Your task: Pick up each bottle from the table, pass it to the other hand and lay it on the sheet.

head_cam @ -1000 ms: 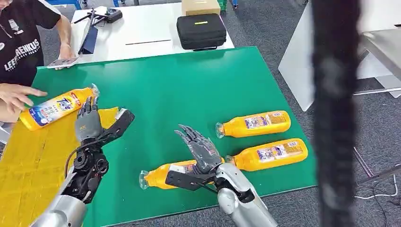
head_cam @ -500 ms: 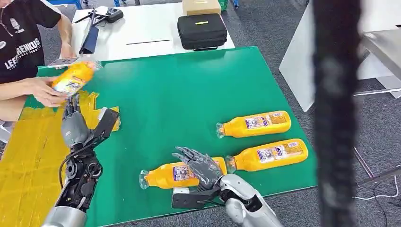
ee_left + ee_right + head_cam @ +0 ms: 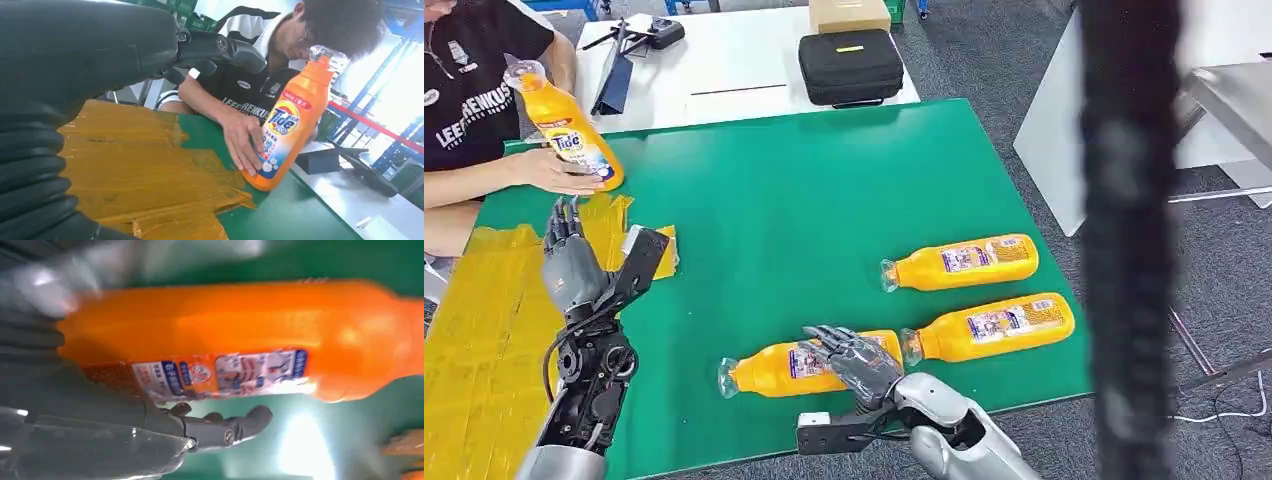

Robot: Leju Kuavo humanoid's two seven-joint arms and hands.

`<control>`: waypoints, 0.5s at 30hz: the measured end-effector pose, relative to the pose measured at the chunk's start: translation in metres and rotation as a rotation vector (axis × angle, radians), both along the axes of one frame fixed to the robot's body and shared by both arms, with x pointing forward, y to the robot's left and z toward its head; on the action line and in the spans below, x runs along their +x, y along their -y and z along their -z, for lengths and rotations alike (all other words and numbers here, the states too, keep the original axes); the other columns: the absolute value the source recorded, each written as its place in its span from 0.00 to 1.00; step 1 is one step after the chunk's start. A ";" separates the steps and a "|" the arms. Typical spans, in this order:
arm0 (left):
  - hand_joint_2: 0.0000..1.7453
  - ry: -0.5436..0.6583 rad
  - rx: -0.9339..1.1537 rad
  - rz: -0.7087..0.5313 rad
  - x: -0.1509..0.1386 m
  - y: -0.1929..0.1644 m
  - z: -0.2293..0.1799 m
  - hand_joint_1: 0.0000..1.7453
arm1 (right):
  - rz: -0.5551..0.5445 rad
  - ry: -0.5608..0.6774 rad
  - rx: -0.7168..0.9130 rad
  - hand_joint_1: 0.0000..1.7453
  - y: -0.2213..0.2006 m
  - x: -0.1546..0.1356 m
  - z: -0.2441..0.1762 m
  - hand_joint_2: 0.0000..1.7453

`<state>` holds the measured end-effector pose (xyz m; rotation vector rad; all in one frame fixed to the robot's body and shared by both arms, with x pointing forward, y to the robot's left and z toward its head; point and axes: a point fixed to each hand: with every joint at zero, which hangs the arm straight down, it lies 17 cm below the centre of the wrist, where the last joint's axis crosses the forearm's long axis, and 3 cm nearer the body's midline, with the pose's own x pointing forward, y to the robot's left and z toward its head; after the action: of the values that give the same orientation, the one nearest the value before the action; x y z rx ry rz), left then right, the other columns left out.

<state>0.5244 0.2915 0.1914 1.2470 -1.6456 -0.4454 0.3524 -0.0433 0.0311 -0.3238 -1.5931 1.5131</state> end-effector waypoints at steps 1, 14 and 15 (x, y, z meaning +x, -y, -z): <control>1.00 0.002 -0.002 0.000 -0.001 0.000 0.000 0.00 | 0.015 0.003 -0.018 0.00 0.003 0.003 0.004 1.00; 1.00 0.006 0.005 -0.002 -0.005 0.010 0.000 0.00 | 0.203 0.092 -0.230 0.00 0.036 0.033 0.028 1.00; 1.00 0.006 0.003 0.000 -0.005 0.011 0.000 0.00 | 0.208 0.091 -0.235 0.00 0.036 0.034 0.030 1.00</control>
<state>0.5195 0.2801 0.1912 1.2520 -1.6502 -0.4446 0.3860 -0.0798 0.0014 -0.6783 -1.4028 1.5419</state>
